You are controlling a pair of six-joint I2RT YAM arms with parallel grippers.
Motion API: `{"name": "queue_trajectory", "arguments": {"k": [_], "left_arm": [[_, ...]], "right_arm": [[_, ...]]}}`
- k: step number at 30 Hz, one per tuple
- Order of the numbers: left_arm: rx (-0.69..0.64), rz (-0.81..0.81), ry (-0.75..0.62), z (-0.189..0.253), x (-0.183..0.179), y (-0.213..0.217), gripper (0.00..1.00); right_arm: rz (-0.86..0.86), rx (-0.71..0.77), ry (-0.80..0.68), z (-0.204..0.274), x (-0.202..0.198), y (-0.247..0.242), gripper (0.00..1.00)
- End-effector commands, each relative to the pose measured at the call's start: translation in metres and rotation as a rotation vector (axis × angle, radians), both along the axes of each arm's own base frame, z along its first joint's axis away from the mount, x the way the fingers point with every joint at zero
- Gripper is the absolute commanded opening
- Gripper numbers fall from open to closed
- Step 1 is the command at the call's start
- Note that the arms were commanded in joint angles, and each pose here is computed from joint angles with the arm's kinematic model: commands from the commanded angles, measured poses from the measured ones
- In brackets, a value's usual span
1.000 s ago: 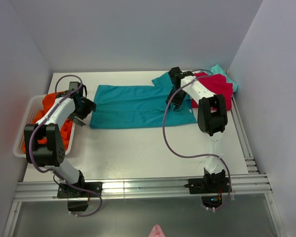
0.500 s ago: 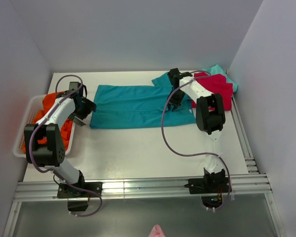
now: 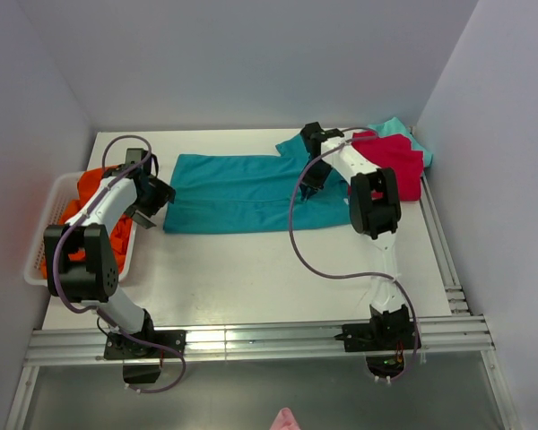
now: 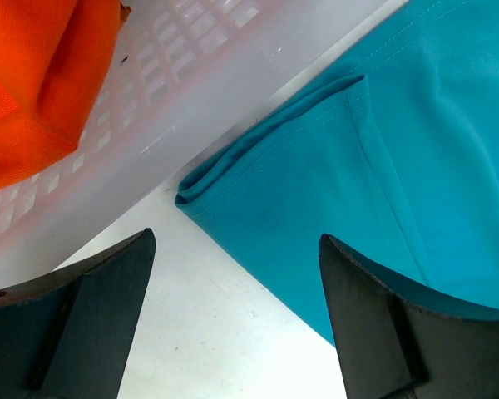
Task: Fold and stack the t-shirts
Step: Fold the tshirt
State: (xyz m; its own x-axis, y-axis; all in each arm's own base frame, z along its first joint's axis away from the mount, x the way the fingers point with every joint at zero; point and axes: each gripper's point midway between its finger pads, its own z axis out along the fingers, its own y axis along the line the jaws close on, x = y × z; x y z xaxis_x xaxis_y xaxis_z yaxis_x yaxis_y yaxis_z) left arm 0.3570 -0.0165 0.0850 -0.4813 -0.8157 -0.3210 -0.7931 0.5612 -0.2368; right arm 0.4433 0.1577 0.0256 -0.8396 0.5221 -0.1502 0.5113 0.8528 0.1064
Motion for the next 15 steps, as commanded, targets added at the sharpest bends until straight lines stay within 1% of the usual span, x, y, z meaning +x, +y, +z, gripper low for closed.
{"name": "queue_trajectory", "arguments": {"k": [1, 3, 4, 6, 7, 13, 15], "left_arm": [[0.039, -0.02, -0.02, 0.0036, 0.0094, 0.0087, 0.86], [0.039, -0.028, -0.022, 0.004, 0.0111, 0.0083, 0.86], [0.04, -0.031, -0.02, 0.003, 0.0113, 0.0084, 0.86], [0.036, -0.036, -0.019, 0.0018, 0.0122, 0.0073, 0.86], [0.035, -0.037, -0.018, 0.0004, 0.0128, 0.007, 0.86], [0.028, -0.053, -0.009, -0.005, 0.0157, 0.0051, 0.85], [0.026, -0.057, -0.007, -0.0057, 0.0163, 0.0046, 0.85]], "right_arm": [[-0.016, -0.003, -0.037, 0.0094, 0.0136, 0.0076, 0.25], [-0.018, -0.006, -0.034, 0.0072, 0.0144, 0.0082, 0.22], [-0.02, -0.005, -0.037, 0.0074, 0.0155, 0.0085, 0.17], [-0.02, -0.007, -0.041, 0.0079, 0.0167, 0.0083, 0.14], [-0.021, -0.008, -0.044, 0.0092, 0.0178, 0.0084, 0.1], [-0.035, 0.002, -0.048, 0.0134, 0.0195, 0.0102, 0.02], [-0.046, 0.009, -0.053, 0.0145, 0.0222, 0.012, 0.02]]}}
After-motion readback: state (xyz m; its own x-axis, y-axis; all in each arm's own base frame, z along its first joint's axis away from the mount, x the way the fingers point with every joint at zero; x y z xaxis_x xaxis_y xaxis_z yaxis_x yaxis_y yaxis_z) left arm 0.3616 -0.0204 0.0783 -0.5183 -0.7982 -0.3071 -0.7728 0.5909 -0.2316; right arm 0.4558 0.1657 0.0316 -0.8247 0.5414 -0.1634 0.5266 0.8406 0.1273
